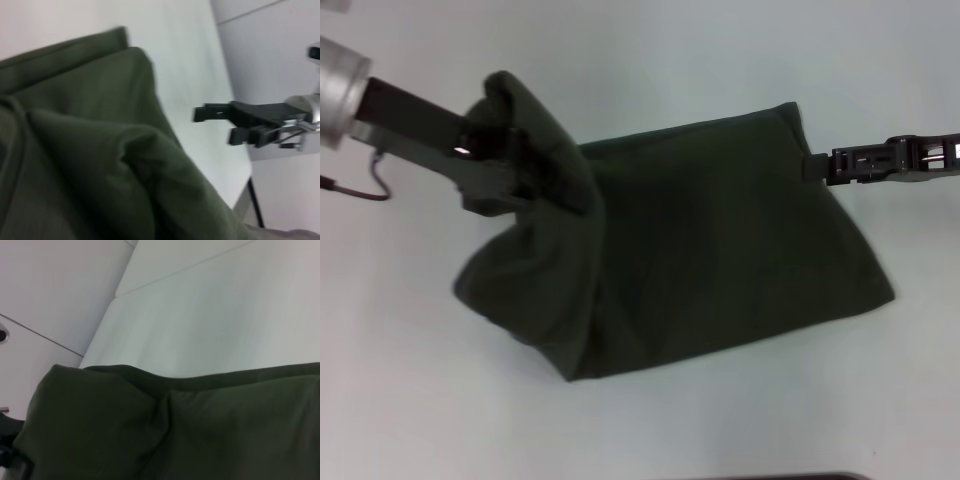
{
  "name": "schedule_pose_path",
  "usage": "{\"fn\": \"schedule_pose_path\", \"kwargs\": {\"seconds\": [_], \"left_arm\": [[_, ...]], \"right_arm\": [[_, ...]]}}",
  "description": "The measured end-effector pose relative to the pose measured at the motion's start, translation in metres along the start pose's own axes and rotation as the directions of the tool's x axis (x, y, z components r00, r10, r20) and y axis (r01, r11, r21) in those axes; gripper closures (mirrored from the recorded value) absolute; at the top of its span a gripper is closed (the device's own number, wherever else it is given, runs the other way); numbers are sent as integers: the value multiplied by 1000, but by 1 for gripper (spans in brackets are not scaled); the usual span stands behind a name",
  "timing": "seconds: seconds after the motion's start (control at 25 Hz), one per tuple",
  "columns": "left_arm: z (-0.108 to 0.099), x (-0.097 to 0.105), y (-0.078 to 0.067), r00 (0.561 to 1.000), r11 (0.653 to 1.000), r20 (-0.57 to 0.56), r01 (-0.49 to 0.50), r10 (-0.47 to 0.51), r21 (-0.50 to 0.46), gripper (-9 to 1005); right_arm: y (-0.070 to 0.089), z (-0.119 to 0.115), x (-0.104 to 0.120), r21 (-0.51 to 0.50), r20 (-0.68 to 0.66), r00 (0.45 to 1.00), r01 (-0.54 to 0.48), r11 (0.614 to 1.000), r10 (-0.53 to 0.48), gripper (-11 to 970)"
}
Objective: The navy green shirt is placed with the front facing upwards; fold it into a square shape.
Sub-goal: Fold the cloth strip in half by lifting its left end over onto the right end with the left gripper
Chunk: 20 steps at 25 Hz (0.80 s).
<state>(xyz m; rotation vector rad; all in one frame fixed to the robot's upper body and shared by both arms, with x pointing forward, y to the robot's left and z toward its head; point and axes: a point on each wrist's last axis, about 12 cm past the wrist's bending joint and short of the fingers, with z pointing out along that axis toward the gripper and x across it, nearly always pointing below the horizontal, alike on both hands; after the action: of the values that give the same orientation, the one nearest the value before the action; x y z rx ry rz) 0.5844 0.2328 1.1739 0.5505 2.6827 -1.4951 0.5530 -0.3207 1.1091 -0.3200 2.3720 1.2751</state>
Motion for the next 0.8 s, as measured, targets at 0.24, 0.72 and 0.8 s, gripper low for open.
{"fn": "schedule_pose_path", "kwargs": {"seconds": [0.24,0.72,0.8], "left_arm": [[27,-9,-13,999,996,22,-33,31,85,892],[46,-16,-9,994,990,105,-1,-14,141,892],[51,-15,-10,994,987,104,3,-20,160,893]], "right_arm": [[1,4,2,-8,-5,1000,2,1000,-2,78],[0,6,5,-8,-7,1000,-6,1000,6,84],[0,7,5,-9,-7,1000,-5,1000,5,85]]}}
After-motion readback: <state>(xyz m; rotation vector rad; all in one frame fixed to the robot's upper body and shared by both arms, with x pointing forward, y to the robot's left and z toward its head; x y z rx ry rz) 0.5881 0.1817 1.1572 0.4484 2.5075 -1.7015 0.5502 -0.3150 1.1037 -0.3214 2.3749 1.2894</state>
